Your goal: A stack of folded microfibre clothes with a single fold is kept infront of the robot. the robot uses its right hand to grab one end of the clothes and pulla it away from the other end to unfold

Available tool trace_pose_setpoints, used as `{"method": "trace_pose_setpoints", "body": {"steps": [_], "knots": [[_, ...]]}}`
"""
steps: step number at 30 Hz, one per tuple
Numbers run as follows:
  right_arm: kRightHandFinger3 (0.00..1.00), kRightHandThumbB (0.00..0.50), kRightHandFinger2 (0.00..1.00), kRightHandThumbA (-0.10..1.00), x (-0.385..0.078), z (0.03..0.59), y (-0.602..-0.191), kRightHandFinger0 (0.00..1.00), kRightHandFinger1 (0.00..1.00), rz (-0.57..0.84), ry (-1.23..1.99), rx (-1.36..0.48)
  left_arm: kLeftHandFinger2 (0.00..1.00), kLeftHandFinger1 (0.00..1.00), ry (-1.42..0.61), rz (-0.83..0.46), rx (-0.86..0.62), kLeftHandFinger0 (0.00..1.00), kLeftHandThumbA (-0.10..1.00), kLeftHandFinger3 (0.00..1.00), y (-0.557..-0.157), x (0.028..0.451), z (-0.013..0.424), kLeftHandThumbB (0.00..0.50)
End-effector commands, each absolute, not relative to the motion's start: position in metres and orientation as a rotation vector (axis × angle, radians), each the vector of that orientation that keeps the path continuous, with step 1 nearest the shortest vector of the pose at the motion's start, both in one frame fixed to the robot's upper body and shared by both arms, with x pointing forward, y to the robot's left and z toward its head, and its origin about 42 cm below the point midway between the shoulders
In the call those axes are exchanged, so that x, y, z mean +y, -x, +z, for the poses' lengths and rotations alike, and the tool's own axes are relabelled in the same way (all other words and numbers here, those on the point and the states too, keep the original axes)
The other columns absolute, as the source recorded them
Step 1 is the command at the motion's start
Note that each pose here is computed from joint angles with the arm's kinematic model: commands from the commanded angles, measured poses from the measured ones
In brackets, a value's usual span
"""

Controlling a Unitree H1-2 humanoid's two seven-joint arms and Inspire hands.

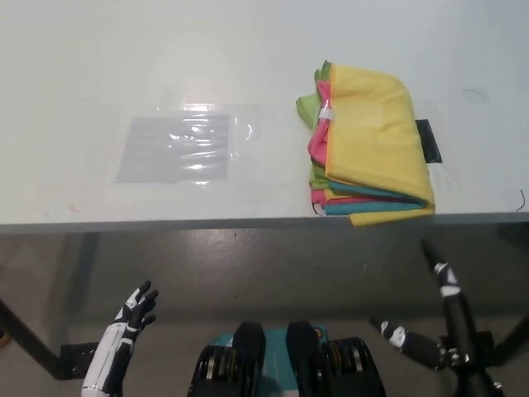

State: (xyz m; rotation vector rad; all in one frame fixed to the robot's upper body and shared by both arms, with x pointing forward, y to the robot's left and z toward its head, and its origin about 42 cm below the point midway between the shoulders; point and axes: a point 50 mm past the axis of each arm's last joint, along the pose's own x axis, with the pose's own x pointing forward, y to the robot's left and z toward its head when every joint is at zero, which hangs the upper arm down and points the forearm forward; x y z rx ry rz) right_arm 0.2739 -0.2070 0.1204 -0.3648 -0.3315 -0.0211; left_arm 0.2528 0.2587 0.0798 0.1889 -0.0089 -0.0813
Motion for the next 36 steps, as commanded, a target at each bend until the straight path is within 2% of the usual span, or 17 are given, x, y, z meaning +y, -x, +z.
{"method": "trace_pose_setpoints", "body": {"steps": [1,4,6,8,12,18,27,29,30,31,36], "knots": [[1.0,0.252,1.0,1.0,-0.206,0.187,-0.282,1.0,1.0,-0.124,0.502,-0.511,1.0,1.0,-0.2,-0.141,-0.068,1.0,1.0,1.0,-0.255,0.258,0.094,0.233],[1.0,0.251,1.0,1.0,-0.204,0.232,-0.293,1.0,1.0,-0.157,0.589,-0.608,1.0,1.0,-0.21,-0.157,-0.068,1.0,1.0,1.0,-0.256,0.257,0.095,0.228],[1.0,0.324,1.0,1.0,-0.201,0.261,-0.304,1.0,1.0,-0.176,0.621,-0.602,1.0,1.0,-0.213,-0.161,-0.072,1.0,1.0,1.0,-0.256,0.257,0.095,0.214],[1.0,0.329,1.0,1.0,-0.199,0.274,-0.31,1.0,1.0,-0.186,0.642,-0.605,1.0,1.0,-0.218,-0.164,-0.078,1.0,1.0,1.0,-0.257,0.257,0.094,0.208],[1.0,0.32,1.0,1.0,-0.185,0.315,-0.355,1.0,1.0,-0.189,0.688,-0.647,1.0,1.0,-0.208,-0.17,-0.064,1.0,1.0,1.0,-0.257,0.258,0.093,0.224],[1.0,0.343,1.0,1.0,-0.156,0.353,-0.412,1.0,1.0,-0.125,0.734,-0.59,1.0,1.0,-0.211,-0.18,-0.072,1.0,1.0,1.0,-0.258,0.258,0.094,0.2],[1.0,0.328,1.0,1.0,-0.113,0.357,-0.469,1.0,1.0,-0.03,0.682,-0.46,1.0,1.0,-0.225,-0.174,-0.072,1.0,1.0,1.0,-0.26,0.258,0.096,0.239],[1.0,0.316,1.0,1.0,-0.106,0.348,-0.482,1.0,1.0,-0.027,0.688,-0.431,1.0,1.0,-0.239,-0.175,-0.072,1.0,1.0,1.0,-0.26,0.259,0.097,0.246],[1.0,0.286,1.0,1.0,-0.105,0.346,-0.484,1.0,1.0,-0.028,0.689,-0.427,1.0,1.0,-0.24,-0.175,-0.071,1.0,1.0,1.0,-0.259,0.259,0.097,0.255],[1.0,0.307,1.0,1.0,-0.1,0.334,-0.494,1.0,1.0,-0.029,0.705,-0.386,1.0,1.0,-0.251,-0.173,-0.064,1.0,1.0,1.0,-0.259,0.259,0.096,0.276],[1.0,0.332,1.0,1.0,-0.09,0.302,-0.512,1.0,1.0,-0.023,0.712,-0.296,1.0,1.0,-0.269,-0.166,-0.067,1.0,1.0,1.0,-0.26,0.261,0.094,0.306]]}}
